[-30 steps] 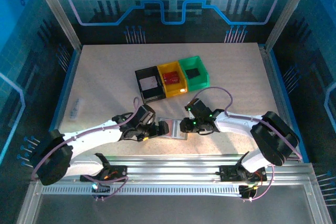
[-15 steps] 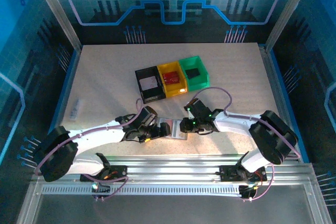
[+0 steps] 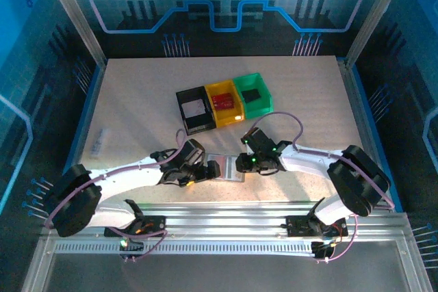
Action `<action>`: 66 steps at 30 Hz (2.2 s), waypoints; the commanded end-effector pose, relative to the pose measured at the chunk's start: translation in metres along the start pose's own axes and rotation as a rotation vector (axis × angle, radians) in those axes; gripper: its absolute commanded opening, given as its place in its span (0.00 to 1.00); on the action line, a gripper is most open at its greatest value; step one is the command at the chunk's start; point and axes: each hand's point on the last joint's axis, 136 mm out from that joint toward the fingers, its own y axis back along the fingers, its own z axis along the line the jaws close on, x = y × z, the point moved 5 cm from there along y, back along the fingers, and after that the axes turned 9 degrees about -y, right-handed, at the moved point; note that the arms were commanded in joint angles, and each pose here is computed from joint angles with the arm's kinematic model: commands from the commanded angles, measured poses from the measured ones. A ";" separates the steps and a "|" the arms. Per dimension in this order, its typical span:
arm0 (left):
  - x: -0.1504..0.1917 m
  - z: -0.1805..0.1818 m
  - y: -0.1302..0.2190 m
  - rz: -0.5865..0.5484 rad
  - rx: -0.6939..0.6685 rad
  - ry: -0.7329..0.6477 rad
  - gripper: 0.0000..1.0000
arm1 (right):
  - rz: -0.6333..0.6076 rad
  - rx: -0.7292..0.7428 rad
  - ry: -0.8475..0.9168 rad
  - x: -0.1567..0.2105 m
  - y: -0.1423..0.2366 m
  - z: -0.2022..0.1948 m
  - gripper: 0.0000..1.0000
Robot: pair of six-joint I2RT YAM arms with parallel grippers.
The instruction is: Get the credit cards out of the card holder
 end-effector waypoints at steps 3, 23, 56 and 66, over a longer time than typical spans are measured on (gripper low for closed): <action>-0.001 0.005 0.005 0.020 -0.099 -0.010 0.99 | 0.014 -0.021 -0.003 -0.003 -0.004 0.008 0.23; -0.003 0.018 -0.008 0.129 -0.342 0.021 0.99 | 0.029 -0.035 -0.011 -0.002 -0.011 0.010 0.23; 0.011 0.030 -0.038 0.201 -0.345 0.051 0.99 | 0.046 -0.089 0.007 -0.001 -0.015 0.031 0.22; 0.014 0.032 -0.043 0.209 -0.325 0.057 0.99 | 0.065 -0.174 0.000 -0.001 -0.014 0.045 0.23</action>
